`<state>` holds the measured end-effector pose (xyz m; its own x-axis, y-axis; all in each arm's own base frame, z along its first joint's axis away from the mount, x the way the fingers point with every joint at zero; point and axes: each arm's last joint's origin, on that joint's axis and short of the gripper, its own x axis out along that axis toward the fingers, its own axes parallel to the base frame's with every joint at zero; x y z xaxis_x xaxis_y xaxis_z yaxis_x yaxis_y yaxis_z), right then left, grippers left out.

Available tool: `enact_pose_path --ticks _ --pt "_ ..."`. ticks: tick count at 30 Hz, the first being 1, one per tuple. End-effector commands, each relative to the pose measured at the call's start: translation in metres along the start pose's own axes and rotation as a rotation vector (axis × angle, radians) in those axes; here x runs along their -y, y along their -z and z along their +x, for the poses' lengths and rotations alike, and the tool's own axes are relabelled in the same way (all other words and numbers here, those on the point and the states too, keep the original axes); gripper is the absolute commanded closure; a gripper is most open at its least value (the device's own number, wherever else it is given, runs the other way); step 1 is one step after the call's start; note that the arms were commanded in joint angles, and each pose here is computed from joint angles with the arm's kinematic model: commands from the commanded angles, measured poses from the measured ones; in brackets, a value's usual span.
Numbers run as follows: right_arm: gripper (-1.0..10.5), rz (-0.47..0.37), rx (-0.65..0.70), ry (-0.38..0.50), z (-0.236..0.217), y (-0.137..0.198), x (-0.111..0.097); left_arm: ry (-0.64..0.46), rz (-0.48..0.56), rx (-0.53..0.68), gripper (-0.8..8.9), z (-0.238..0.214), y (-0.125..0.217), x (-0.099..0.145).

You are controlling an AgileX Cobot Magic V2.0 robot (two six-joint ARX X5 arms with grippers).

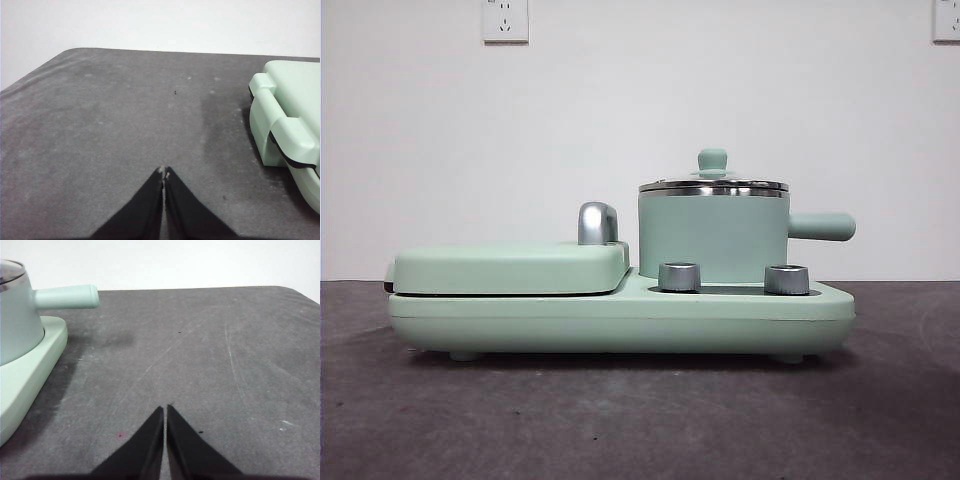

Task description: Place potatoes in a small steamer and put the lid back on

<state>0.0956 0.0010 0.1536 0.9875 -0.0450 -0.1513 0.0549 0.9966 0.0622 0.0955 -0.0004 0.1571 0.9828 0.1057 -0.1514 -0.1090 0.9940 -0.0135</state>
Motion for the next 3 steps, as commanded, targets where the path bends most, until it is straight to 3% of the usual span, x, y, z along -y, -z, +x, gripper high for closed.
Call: enact_pose_path --ticks 1,3 --pt "9.4 -0.004 0.003 -0.001 0.0007 0.0016 -0.0001 0.001 -0.001 -0.003 8.08 0.0014 0.0038 0.0001" --pt "9.4 -0.004 0.003 -0.001 0.0007 0.0016 -0.0001 0.001 -0.001 -0.003 8.07 0.0014 0.0038 0.0001"
